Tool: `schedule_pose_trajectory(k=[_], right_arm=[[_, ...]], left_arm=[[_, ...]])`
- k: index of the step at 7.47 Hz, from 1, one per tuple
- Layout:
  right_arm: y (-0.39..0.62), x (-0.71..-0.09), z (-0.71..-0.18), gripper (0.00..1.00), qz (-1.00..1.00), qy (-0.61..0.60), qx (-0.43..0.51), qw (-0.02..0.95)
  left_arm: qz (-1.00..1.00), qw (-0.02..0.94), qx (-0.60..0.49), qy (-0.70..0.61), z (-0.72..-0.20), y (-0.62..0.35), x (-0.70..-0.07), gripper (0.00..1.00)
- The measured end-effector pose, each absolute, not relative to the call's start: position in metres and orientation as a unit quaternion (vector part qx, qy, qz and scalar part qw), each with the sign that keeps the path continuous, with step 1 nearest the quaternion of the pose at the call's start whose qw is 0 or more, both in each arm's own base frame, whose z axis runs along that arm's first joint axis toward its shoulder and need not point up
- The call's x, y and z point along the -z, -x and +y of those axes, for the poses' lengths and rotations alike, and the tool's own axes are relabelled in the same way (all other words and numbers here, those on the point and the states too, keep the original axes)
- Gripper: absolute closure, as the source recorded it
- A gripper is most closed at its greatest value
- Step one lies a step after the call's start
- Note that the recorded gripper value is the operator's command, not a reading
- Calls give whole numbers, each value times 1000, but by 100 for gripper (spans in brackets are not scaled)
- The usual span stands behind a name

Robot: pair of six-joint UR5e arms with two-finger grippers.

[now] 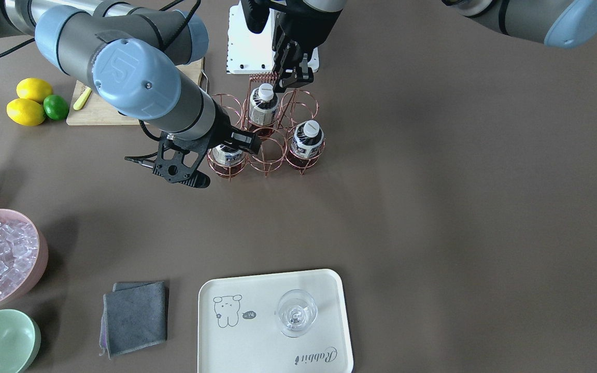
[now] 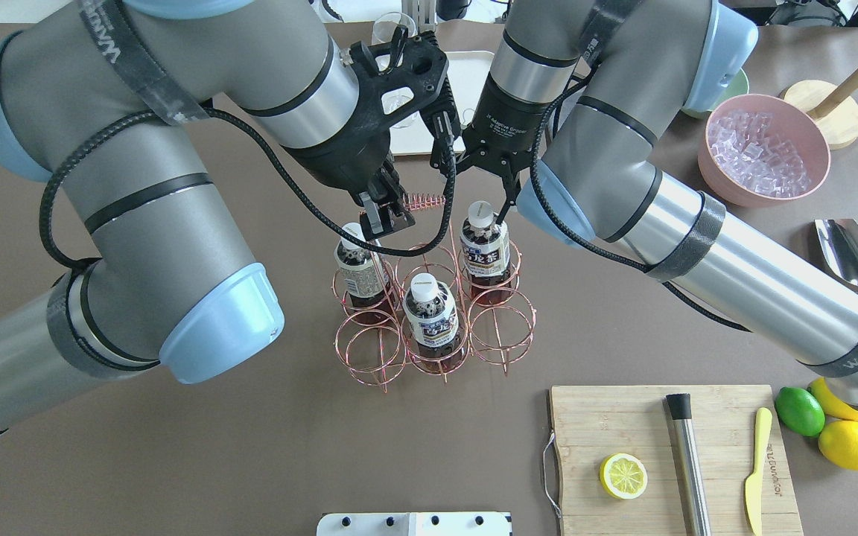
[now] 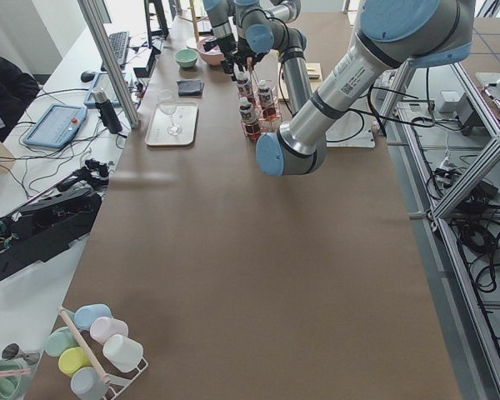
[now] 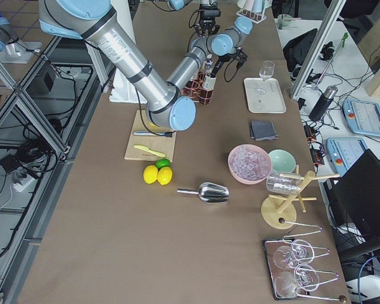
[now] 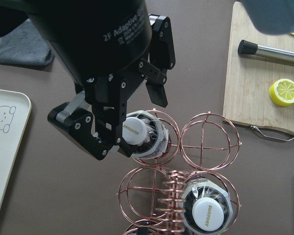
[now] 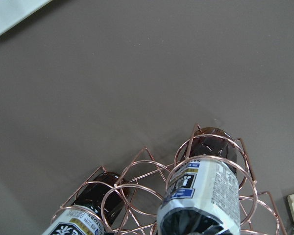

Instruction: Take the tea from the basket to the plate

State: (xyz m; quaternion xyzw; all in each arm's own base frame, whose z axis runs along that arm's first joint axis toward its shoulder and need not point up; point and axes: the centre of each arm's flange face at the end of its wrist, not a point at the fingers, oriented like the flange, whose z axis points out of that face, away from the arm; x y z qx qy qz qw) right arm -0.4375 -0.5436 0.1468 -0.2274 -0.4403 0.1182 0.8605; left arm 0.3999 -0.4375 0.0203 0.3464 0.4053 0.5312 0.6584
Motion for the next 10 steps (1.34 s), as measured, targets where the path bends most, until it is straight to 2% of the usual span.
schedule_pose_trajectory(k=[1,2,5,6,10], right_arm=[[439,-147,-542,29,-439,227,-118,861],[440,-146,-541,40,-438,226,-117,862],[443,-147,-534,95,-432,232,-116,864],[443,-147,-531,100,-430,235,-116,864],[411,-135,-525,100,-430,236,-127,862]], left_arm=[[406,658,-531,-346,-437,-400,-20,100],[406,658,-531,-346,-437,-400,-20,100],[406,658,-531,-347,-437,-400,-19,100],[406,658,-531,-346,-438,-400,-20,100],[406,658,-531,-346,-438,-400,-20,100]])
